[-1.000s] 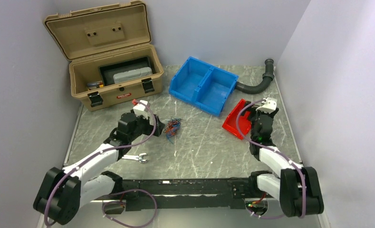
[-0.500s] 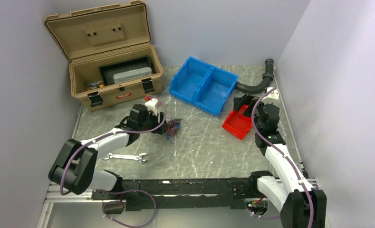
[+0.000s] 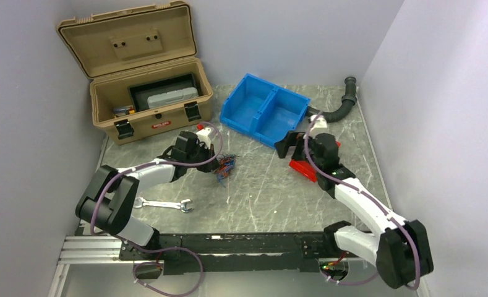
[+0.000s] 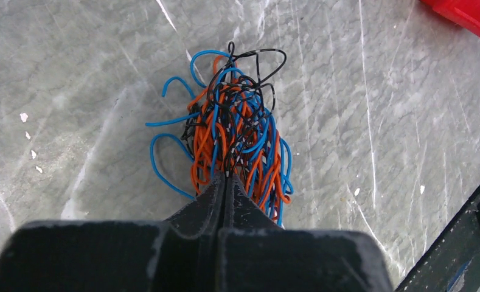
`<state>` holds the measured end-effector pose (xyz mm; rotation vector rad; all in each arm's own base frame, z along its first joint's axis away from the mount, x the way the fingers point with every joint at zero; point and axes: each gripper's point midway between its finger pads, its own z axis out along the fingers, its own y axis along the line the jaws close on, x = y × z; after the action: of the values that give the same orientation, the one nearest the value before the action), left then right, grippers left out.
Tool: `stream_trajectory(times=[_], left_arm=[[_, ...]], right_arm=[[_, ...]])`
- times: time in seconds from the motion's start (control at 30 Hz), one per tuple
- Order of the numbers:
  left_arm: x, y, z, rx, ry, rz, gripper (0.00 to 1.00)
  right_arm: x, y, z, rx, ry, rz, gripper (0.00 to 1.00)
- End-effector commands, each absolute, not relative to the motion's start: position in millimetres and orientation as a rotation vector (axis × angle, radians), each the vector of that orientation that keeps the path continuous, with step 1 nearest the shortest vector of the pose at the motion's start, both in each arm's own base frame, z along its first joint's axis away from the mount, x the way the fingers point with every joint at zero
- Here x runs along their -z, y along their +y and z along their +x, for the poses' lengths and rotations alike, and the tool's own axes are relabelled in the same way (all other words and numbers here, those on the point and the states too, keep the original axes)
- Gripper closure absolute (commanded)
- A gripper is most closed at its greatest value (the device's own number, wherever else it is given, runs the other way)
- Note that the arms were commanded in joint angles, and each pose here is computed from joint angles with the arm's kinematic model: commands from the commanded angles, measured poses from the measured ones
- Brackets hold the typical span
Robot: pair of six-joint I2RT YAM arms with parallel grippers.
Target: Untangle the cables
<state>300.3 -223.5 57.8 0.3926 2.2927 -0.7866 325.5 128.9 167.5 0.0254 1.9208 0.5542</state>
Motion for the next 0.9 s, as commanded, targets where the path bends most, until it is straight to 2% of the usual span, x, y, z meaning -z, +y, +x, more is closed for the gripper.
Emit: stream_trajectory(times=[0.0, 0.13, 0.3, 0.5, 0.7, 0.77, 0.83, 0.87], left_arm=[[-78.4, -235.4, 302.0, 0.851, 2.231, 0.431, 1.0], [-91.6, -235.3, 293.9, 0.884, 2.188, 0.434, 1.0], [-107.7, -227.6, 291.8, 0.868, 2.155, 0.343, 1.0], [-117.7, -219.5, 289.0, 0.847, 2.014, 0.332, 1.0], [-126.9, -212.4, 286.3, 0.822, 1.953, 0.319, 1.0], [-127.1, -213.1, 287.4, 0.821, 1.957, 0.321, 1.0], [-125.4, -214.7, 288.1, 0.826, 1.968, 0.327, 1.0], [-123.5, -215.1, 288.4, 0.826, 1.976, 0.326, 1.0]], right_arm=[[-188.9, 165.5, 333.8, -0.586, 1.875, -0.052, 0.0], [-182.2, 203.8, 331.0, -0.675, 1.908, -0.11, 0.01], [-160.3, 238.3, 326.2, -0.593, 1.975, -0.159, 0.01], [-149.3, 235.0, 337.6, -0.564, 1.983, 0.084, 0.0], [-150.1, 255.3, 325.9, -0.686, 1.976, -0.051, 0.0], [-148.7, 261.9, 326.2, -0.729, 1.985, -0.027, 0.08], [-142.6, 276.0, 325.9, -0.769, 2.032, -0.057, 0.23], [-138.2, 284.5, 325.0, -0.789, 2.056, -0.08, 0.26]])
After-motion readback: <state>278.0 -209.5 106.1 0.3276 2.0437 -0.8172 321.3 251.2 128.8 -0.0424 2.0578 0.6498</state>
